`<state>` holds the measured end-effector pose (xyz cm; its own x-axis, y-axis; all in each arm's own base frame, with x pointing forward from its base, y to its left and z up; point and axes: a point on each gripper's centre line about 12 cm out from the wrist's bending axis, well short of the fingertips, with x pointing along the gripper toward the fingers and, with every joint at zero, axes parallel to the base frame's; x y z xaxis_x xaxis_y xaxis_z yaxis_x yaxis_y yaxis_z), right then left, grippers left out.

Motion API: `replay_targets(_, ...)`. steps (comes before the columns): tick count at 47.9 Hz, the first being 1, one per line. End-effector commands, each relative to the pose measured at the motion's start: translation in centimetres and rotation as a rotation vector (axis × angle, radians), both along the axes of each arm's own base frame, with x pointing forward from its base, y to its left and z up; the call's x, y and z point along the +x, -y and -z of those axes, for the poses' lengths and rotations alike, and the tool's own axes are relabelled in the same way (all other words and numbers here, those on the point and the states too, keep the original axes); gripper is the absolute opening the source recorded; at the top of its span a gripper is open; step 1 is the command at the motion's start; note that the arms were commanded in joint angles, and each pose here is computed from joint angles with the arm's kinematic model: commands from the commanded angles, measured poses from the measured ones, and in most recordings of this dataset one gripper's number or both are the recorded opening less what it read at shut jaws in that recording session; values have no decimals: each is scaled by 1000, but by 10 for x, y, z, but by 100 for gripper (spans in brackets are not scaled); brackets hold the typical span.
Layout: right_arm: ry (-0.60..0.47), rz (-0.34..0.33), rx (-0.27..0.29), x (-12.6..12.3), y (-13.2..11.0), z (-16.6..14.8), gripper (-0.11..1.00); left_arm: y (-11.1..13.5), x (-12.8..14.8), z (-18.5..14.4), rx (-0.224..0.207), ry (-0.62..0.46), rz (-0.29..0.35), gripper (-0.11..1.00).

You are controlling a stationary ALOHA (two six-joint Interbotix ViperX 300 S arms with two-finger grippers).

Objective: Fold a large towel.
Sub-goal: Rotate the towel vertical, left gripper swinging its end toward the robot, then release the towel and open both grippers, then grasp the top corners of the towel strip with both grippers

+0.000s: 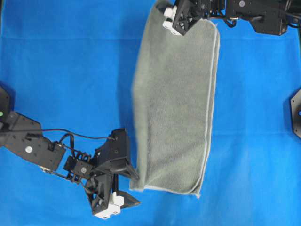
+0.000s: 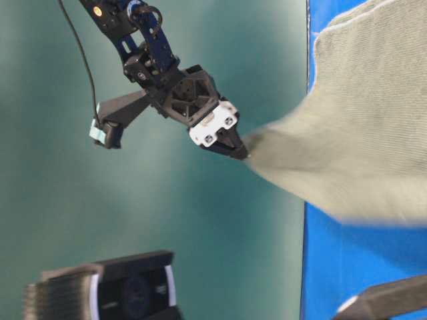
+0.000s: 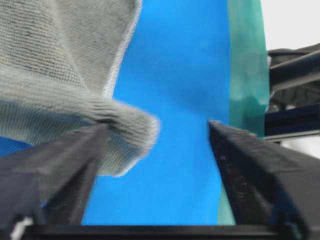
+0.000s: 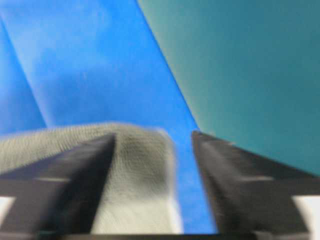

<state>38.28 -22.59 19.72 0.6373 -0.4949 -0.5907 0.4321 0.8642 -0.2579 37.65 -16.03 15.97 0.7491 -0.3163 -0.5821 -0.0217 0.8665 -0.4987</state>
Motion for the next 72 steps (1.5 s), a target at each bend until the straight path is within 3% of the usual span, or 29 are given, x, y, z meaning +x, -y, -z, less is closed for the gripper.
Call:
replay_targets(1,10,-17,-57,-3,-11,-28,69,-3,-3,-36,-6,39,6,81)
replay_targets(5,10,-29,-88,-10,-28,-47,64,-9,-11,-52,2,36,5,78)
replay_targets(13,67,-71,-117,-37,-66,-80,65,-22,-29,-87,48,103,38,77)
replay_targets(21,183,-96,-72,-83,-102,-98,65,-40,-53,-119,124,237,78,77)
replay_targets(29,360,-88,34,-128,-127,-106,65,-89,-66,-129,231,369,3,77)
replay_targets(38,418,-66,81,-156,-137,-99,65,-145,-73,-134,367,465,-127,77)
replay_targets(46,341,1,100,-153,-125,-82,65,-193,-66,-132,460,445,-250,77)
replay_targets(54,199,151,132,-147,-84,-44,65,-256,-51,-105,517,316,-393,77)
replay_targets(62,75,262,204,-145,-43,9,65,-313,-36,-58,530,173,-495,77)
replay_targets(72,31,270,292,-133,-12,62,65,-370,-20,13,523,40,-578,77)
